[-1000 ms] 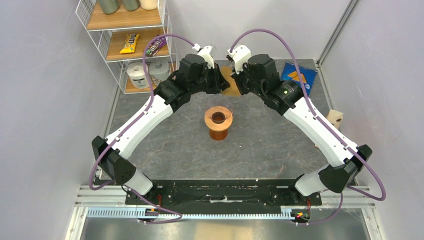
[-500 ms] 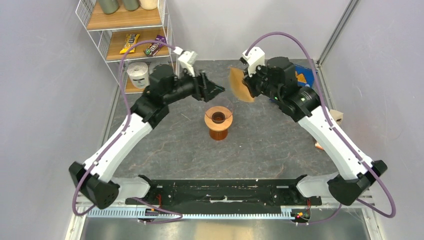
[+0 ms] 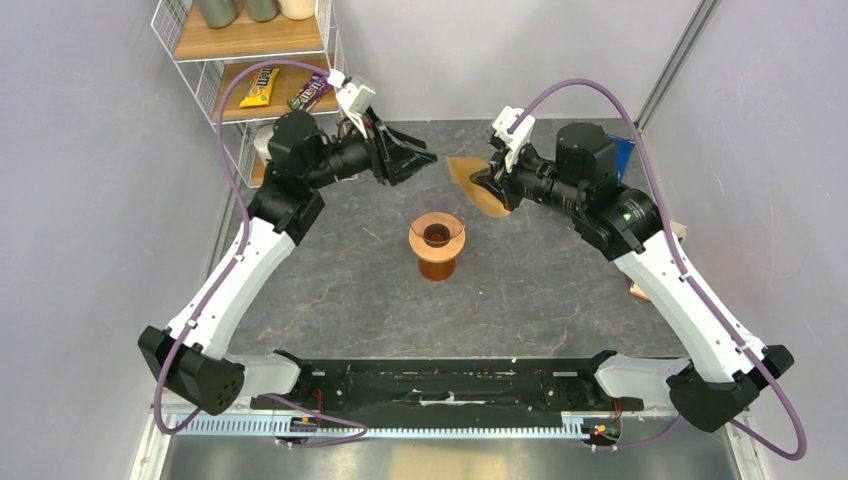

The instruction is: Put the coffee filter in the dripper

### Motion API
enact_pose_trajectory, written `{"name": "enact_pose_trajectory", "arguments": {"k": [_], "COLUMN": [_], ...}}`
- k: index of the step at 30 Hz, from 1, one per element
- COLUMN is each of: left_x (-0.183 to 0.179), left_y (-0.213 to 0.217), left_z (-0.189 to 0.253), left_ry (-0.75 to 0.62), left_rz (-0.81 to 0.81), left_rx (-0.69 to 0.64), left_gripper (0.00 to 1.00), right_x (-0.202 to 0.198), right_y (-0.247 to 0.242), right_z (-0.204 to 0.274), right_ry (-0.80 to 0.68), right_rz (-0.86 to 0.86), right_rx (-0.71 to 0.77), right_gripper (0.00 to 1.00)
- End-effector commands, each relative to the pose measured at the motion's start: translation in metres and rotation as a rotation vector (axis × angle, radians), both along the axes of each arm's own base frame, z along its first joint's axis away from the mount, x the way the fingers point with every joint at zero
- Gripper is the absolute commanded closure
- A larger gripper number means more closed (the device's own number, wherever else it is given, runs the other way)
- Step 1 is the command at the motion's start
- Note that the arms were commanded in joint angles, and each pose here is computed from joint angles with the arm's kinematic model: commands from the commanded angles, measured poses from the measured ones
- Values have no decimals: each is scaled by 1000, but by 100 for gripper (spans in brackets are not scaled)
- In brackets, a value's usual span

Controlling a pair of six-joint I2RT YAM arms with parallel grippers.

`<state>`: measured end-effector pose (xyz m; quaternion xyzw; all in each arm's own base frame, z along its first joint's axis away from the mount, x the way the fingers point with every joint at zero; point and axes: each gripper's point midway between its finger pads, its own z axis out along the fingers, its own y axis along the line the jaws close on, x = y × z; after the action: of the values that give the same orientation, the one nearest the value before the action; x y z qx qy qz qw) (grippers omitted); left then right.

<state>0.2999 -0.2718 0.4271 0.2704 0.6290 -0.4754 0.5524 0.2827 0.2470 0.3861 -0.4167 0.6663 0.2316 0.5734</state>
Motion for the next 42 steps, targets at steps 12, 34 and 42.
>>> {"name": "enact_pose_trajectory", "arguments": {"k": [12,34,42], "left_x": [-54,-8,-5], "left_y": [-45,-19,-44], "left_z": [-1,-13,2], "left_ry": [-204,-891,-867], "left_rz": [-194,-72,-44], "left_rx": [121,416,378], "left_gripper": [46,11,9], "right_x": [-10,-14,-19], "right_y": [16,-1,1], "right_z": [48,53,50], "right_ry": [102,551,570], "right_rz": [9,-115,-93], "right_rx": [246,585,589], "right_gripper": [100,100,100]}}
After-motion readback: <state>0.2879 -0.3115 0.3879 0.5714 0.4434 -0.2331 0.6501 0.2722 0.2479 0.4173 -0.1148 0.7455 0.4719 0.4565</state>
